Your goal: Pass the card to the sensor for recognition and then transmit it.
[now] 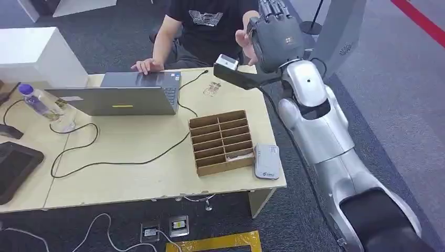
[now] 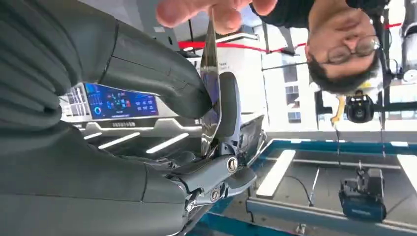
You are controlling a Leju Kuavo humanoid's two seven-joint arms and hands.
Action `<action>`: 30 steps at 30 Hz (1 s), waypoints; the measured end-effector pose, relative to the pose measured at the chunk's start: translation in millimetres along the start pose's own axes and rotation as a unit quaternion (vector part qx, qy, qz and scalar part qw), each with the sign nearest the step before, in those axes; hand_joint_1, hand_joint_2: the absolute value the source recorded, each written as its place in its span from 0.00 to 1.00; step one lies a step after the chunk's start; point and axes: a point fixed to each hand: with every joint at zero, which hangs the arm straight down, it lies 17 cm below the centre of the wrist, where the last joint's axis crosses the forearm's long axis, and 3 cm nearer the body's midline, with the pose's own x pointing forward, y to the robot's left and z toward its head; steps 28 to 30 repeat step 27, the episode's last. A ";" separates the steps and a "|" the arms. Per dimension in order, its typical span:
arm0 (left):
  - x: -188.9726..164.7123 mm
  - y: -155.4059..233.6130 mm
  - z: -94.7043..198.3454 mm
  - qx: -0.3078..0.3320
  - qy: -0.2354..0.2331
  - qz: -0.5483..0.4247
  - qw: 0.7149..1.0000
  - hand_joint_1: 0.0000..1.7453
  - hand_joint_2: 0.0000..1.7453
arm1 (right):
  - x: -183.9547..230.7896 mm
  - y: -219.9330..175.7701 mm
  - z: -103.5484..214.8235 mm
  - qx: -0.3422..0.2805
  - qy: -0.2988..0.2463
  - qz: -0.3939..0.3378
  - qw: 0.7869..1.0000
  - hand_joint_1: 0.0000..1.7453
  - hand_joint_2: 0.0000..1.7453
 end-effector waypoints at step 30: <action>-4.7 -5.1 0.8 -0.010 0.003 -0.030 0.999 0.00 0.00 | -54.9 99.0 26.1 0.119 0.075 0.069 0.988 0.00 1.00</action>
